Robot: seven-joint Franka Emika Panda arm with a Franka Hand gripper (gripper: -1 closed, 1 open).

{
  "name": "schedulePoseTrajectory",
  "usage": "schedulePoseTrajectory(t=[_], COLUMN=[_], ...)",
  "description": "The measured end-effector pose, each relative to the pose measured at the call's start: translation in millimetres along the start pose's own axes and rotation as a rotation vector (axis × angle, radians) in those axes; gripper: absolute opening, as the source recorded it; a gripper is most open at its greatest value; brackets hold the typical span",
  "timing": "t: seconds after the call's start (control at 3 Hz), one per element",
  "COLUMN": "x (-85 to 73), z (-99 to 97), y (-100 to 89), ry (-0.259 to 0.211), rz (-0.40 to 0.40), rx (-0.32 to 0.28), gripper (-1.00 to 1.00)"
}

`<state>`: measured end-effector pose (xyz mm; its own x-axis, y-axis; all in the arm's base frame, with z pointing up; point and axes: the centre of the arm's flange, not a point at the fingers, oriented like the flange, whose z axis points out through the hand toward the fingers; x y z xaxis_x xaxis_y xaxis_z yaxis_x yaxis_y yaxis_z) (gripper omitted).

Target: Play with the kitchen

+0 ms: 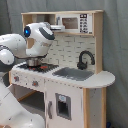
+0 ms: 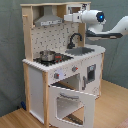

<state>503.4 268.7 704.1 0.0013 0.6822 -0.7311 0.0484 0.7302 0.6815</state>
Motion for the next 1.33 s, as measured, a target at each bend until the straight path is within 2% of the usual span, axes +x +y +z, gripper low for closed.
schedulePoseTrajectory(t=[0.67,1.33], x=[-9.9,-16.0], z=[-25.6,-49.6], y=[-5.9,-13.5], ry=[0.014,0.041], rz=[0.034,0.044], rx=[-0.003,-0.039], gripper=[-1.0,-1.0])
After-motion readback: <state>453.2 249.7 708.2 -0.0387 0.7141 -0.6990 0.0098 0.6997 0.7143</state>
